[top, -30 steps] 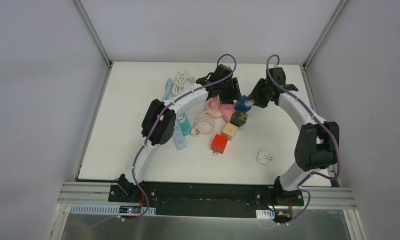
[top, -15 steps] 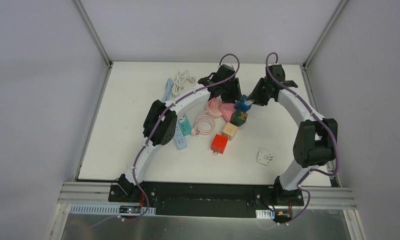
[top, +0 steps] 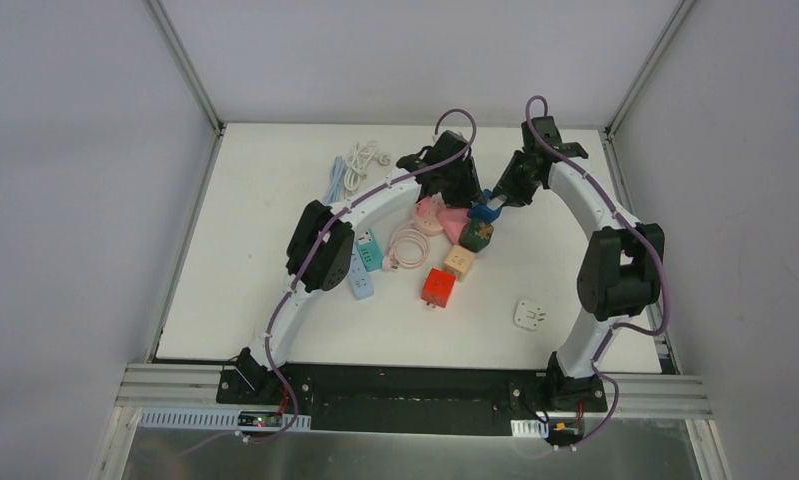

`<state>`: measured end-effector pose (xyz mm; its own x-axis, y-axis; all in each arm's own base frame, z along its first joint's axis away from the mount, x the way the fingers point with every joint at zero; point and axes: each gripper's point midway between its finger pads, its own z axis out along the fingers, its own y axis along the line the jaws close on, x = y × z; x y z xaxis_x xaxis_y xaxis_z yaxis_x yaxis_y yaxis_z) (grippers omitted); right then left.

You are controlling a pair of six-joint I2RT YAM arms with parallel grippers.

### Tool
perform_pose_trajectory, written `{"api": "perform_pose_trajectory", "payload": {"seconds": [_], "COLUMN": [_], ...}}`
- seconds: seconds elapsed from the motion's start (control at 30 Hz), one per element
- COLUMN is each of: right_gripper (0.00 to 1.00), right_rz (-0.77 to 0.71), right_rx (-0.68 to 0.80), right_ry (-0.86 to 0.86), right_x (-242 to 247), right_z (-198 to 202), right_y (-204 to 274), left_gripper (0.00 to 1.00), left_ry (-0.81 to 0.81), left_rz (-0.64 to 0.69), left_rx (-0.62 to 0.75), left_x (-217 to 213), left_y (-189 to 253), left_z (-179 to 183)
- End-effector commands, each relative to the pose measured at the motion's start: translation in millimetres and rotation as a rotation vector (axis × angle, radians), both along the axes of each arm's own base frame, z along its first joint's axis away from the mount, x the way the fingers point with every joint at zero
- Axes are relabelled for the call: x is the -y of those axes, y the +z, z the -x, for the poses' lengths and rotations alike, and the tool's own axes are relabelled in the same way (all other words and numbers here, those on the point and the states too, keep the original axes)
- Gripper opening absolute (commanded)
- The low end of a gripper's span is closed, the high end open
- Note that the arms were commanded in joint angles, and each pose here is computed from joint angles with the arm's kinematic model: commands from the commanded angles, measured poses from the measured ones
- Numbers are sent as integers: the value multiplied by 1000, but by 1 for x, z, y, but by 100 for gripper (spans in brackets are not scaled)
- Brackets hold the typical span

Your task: Pull the plug off the socket

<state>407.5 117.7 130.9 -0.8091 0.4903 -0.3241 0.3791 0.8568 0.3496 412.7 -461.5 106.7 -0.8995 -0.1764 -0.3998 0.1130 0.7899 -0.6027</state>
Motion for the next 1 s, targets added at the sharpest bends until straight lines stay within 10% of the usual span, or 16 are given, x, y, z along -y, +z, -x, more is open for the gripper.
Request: {"api": "perform_pose_trajectory", "payload": {"seconds": [0.0, 0.17, 0.47, 0.77, 0.97], "right_gripper": [0, 0, 0, 0, 0], "right_rz": [-32, -183, -32, -269, -3], "right_rx": [167, 177, 32, 236, 198], "right_ry": [68, 84, 54, 85, 69], "right_x": [-10, -25, -42, -55, -40], "right_z": [-8, -3, 3, 3, 2], "right_y": [29, 32, 22, 63, 45], "left_gripper": [37, 32, 24, 19, 17], "left_ry": [-42, -42, -51, -58, -57], "left_rz": [-238, -256, -256, -235, -232], "left_rx": [-259, -284, -315, -344, -357], "left_x": [-33, -38, -38, -34, -34], "left_y": [-85, -94, -95, -96, -96], "left_z": [57, 63, 73, 79, 81]}}
